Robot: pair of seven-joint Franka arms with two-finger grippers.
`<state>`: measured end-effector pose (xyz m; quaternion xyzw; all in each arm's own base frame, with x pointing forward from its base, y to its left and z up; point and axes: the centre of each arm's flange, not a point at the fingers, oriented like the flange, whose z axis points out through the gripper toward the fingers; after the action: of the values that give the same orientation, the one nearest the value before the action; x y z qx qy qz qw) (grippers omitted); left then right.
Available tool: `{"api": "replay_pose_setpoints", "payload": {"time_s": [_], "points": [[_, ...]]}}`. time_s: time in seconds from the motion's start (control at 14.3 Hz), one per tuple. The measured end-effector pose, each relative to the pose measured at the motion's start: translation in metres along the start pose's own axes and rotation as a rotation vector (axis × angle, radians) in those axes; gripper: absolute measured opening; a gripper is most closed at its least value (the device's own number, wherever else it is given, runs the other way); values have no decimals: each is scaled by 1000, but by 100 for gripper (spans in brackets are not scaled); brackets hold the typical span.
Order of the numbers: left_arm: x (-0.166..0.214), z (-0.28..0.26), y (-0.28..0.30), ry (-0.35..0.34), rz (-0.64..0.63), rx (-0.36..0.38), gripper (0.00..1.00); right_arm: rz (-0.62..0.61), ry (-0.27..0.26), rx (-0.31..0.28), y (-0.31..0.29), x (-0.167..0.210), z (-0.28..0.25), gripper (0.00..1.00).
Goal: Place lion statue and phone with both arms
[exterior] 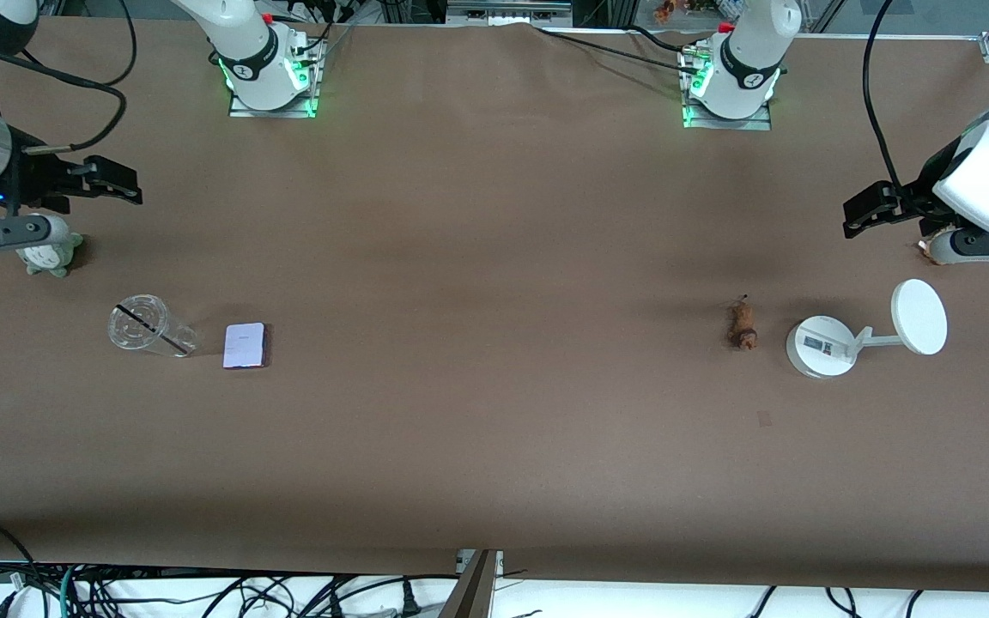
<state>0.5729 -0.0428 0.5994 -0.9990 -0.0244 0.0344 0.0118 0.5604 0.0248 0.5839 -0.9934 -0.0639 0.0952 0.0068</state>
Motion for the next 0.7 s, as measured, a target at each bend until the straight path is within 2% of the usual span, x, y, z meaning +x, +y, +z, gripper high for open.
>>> {"api": "replay_pose_setpoints", "payload": {"time_s": [0.28,0.7], "points": [[0,0,0,-1,0,0,100,11,74,1,6,-24,-9,100],[0,0,0,-1,0,0,100,13,81,1,7,-28,-6,100]]}}
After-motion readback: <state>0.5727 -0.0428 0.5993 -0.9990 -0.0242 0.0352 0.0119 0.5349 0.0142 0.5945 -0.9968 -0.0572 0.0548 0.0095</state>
